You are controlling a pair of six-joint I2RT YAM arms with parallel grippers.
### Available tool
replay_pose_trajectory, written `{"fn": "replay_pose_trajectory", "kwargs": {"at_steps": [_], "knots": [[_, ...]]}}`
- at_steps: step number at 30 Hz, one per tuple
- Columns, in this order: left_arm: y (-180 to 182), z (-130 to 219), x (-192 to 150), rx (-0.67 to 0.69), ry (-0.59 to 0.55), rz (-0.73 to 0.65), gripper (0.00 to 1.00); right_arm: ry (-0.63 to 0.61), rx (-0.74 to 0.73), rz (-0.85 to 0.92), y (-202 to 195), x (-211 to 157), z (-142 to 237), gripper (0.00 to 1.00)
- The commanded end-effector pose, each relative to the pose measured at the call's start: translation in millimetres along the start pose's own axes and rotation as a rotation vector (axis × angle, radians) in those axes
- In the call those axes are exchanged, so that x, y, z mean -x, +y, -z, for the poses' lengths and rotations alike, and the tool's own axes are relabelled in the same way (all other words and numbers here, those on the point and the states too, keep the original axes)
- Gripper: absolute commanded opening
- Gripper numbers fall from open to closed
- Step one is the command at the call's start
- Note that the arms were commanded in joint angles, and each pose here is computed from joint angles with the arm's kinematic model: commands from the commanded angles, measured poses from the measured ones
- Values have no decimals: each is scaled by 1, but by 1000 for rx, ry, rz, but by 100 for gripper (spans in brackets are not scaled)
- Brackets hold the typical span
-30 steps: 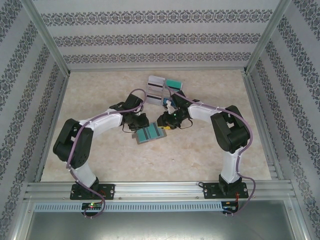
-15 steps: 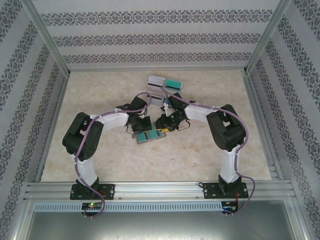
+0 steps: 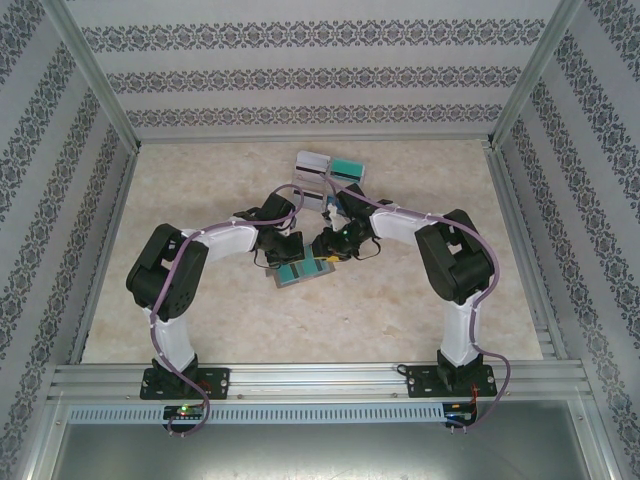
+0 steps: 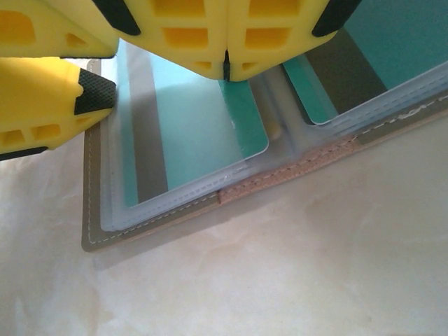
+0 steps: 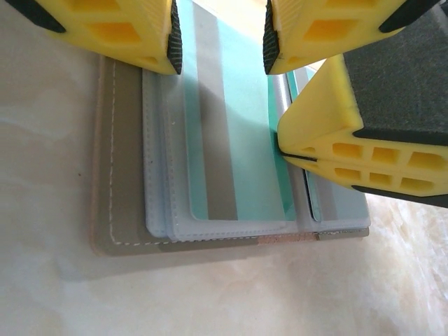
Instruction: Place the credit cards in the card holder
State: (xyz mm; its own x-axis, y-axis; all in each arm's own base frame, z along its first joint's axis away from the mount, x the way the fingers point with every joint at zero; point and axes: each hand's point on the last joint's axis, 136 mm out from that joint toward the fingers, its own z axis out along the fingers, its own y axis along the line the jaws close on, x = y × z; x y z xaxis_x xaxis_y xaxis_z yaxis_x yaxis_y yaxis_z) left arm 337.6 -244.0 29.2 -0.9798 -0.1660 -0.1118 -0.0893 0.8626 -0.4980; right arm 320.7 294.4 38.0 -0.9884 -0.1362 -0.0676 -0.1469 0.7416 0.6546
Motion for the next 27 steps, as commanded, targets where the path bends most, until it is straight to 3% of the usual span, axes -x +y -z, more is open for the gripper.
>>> {"fn": "replay_pose_trajectory", "kwargs": {"at_steps": [1, 14, 27], "knots": [[0, -9, -7, 0, 20, -9, 1, -44, -16, 26, 6, 5, 18, 39], [1, -10, -8, 1, 22, -8, 0, -10, -28, 2, -6, -2, 11, 39], [-1, -8, -6, -5, 15, -9, 0, 35, 16, 11, 7, -8, -9, 39]]}}
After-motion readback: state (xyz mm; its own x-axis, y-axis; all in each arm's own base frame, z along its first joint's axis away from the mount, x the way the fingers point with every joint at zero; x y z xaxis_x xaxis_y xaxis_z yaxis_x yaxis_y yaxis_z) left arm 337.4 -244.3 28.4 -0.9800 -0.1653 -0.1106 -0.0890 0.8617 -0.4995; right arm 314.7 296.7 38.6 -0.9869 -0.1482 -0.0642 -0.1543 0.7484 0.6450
